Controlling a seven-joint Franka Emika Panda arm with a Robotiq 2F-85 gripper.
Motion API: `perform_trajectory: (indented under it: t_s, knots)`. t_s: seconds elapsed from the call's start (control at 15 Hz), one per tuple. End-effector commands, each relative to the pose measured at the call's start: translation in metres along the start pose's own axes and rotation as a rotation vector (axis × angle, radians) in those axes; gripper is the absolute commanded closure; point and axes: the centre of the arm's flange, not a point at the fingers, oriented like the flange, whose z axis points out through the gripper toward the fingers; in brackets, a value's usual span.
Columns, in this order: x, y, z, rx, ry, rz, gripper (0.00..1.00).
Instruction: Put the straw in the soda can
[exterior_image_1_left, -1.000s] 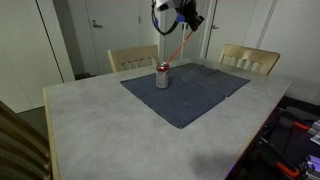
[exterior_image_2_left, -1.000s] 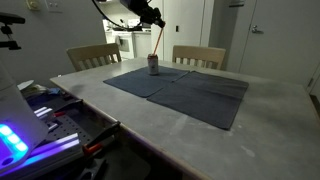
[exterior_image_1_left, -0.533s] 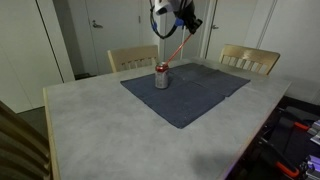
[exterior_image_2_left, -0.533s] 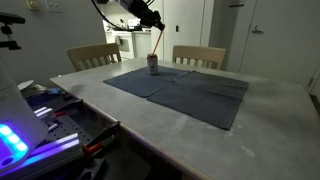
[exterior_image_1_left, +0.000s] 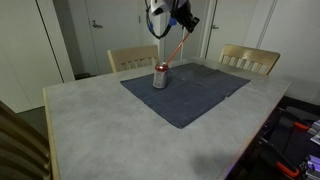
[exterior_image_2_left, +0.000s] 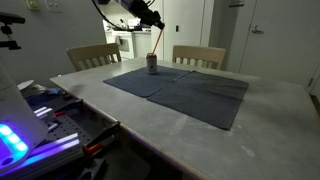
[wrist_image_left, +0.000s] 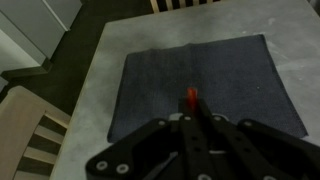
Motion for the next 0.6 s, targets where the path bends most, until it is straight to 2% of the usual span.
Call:
perform_trajectory:
  t_s: [0.0, 0.2, 0.53]
  knots:
    - [0.000, 0.003, -0.010, 0.024, -0.073, -0.019, 0.98]
    - [0.005, 0.004, -0.017, 0.032, -0.107, -0.044, 0.98]
    - [0.028, 0.012, -0.030, 0.005, -0.097, -0.110, 0.98]
